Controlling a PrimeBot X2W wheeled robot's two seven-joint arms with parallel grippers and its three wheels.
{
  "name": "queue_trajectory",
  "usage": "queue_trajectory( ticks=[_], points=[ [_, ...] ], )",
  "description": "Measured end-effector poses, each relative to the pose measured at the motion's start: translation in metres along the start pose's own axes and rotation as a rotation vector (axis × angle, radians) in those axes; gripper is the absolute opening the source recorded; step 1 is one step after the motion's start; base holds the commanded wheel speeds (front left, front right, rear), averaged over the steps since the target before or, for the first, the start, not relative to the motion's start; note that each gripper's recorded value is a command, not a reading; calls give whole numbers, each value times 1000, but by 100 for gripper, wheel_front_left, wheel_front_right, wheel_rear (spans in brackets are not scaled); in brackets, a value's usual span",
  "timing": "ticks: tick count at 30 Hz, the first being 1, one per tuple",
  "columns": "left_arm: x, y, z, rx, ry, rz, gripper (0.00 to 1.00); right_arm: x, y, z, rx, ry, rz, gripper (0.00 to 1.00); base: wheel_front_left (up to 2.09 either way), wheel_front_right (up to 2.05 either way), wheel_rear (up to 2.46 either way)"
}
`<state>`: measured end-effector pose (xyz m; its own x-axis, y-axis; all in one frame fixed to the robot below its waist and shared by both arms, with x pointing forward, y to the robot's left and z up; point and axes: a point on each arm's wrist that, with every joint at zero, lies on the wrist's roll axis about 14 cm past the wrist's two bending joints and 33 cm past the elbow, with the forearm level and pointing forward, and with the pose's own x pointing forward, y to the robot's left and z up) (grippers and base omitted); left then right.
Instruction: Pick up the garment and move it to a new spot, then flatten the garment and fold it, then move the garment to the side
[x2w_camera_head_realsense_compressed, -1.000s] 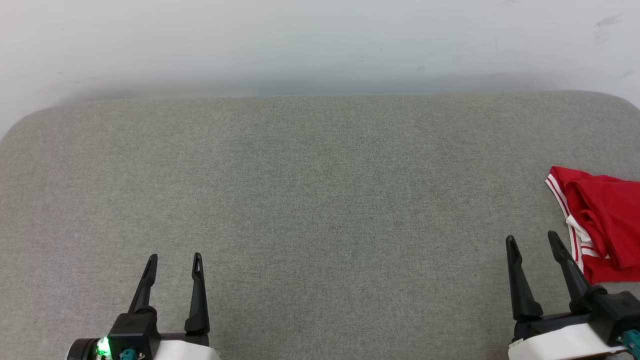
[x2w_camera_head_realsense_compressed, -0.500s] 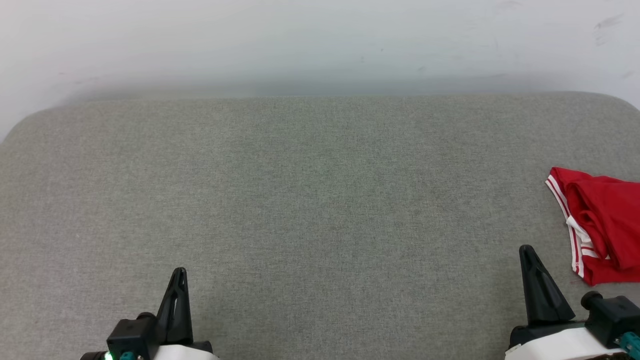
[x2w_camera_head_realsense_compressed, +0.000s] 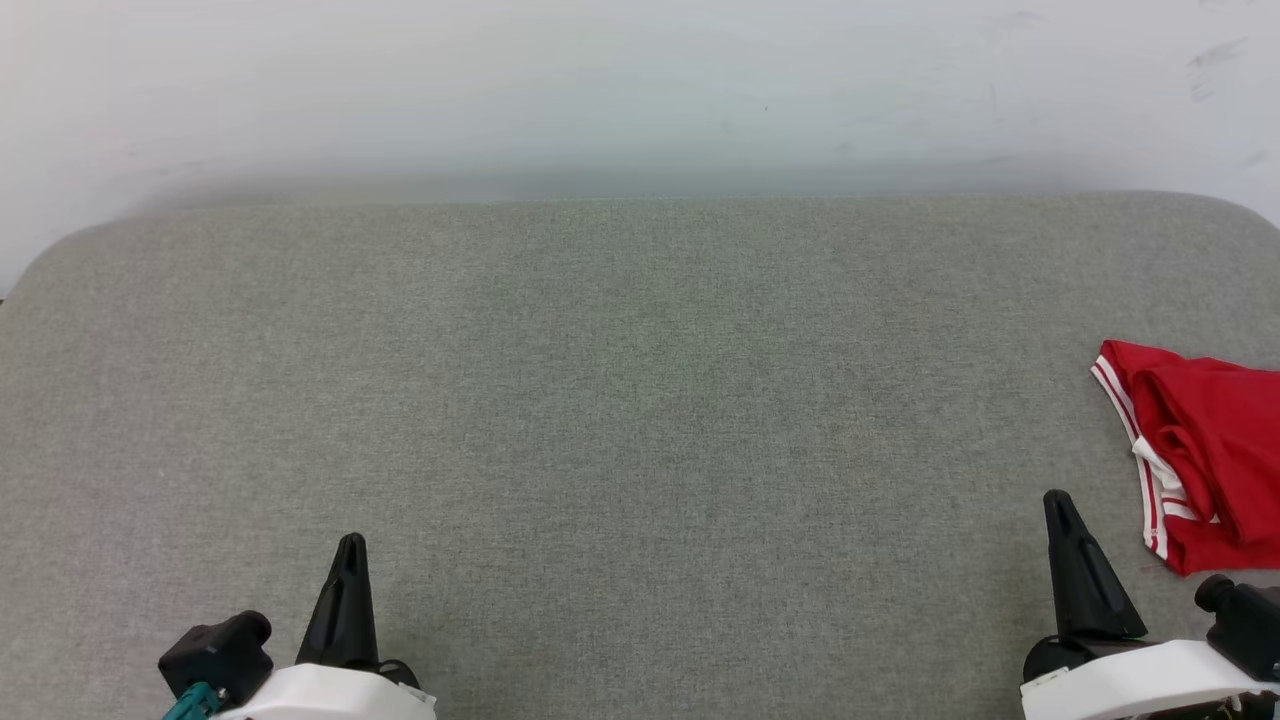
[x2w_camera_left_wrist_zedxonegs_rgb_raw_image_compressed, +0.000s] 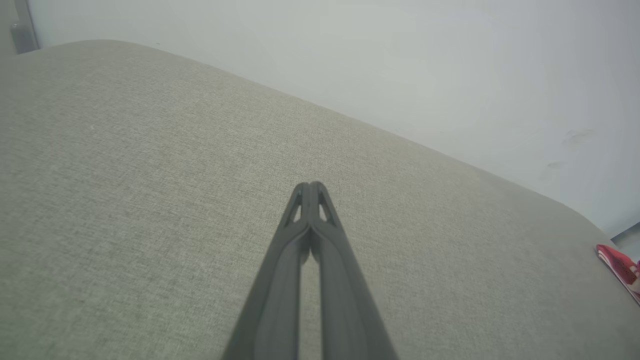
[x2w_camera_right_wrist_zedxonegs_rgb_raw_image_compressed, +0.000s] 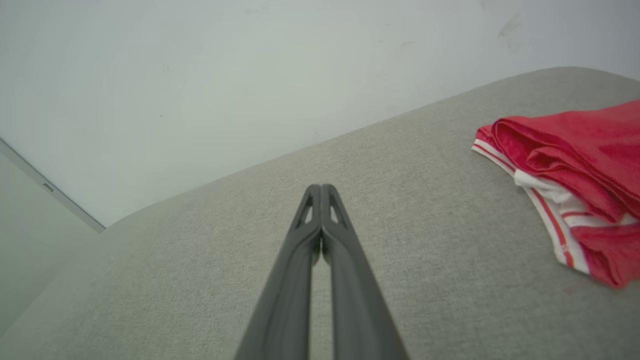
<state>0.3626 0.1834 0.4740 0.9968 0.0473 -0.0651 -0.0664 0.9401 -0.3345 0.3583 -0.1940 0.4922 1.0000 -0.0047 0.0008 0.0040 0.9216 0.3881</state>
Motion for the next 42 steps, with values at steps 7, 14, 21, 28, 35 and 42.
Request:
queue_trajectory(
  ticks=[7,14,21,28,35,42],
  points=[
    [3,4,-1,-122,19,16,0,2,-3,-1,119,6,-15,0,0,0,0],
    [5,7,-2,-234,32,24,0,5,-4,-1,227,7,-26,0,0,0,0],
    [8,7,0,-340,38,27,0,8,-5,0,327,8,-33,0,0,0,0],
    [11,6,2,-440,41,22,0,11,-6,0,423,11,-40,0,0,0,0],
    [12,7,2,-533,50,26,0,12,-7,0,508,16,-46,0,0,0,0],
    [14,7,4,-620,51,21,0,15,-7,2,592,13,-46,0,0,0,0]
  ],
)
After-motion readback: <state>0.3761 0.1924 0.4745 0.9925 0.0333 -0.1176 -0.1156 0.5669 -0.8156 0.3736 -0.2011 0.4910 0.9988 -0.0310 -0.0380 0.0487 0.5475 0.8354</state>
